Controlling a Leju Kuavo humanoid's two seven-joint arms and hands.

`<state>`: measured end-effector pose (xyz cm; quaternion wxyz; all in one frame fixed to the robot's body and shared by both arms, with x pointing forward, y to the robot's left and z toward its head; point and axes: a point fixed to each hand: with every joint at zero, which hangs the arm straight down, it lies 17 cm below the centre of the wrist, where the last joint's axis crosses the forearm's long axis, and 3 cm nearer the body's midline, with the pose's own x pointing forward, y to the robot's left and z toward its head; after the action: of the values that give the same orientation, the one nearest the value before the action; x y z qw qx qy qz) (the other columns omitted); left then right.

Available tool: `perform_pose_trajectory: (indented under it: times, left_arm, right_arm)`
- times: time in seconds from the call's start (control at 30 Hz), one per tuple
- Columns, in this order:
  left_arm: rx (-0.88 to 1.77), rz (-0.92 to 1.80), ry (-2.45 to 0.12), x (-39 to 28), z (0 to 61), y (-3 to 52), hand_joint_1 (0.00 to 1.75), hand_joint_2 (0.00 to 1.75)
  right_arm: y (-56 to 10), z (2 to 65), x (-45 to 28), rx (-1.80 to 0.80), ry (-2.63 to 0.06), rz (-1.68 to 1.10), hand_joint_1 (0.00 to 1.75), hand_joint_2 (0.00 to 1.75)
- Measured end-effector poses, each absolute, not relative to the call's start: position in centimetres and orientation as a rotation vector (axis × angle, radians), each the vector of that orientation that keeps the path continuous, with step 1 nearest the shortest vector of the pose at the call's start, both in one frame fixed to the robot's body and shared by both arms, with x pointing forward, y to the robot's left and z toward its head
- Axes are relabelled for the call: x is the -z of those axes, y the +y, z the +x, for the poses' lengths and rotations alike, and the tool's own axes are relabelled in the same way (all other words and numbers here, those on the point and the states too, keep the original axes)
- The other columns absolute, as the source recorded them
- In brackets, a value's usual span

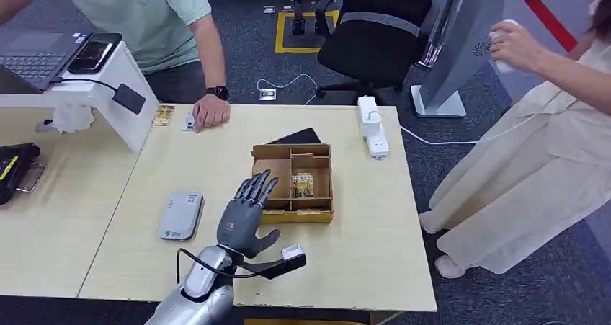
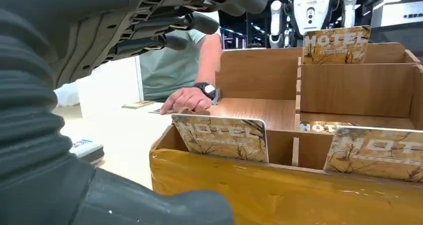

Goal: Pass the card to the sensor for recognition and then transmit it.

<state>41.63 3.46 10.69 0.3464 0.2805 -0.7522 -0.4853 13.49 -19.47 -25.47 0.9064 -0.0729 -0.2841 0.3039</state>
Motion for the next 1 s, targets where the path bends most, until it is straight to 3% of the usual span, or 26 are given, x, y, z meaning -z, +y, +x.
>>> perform_pose_trajectory:
  times: [1.0]
  left_arm:
    - [1.253,0.734,-1.945,-10.2,41.6,2.7,0.0,1.75]
  right_arm:
    - [-19.4,13.5,25.4,-0.632,-0.588,-0.147,0.0,1.75]
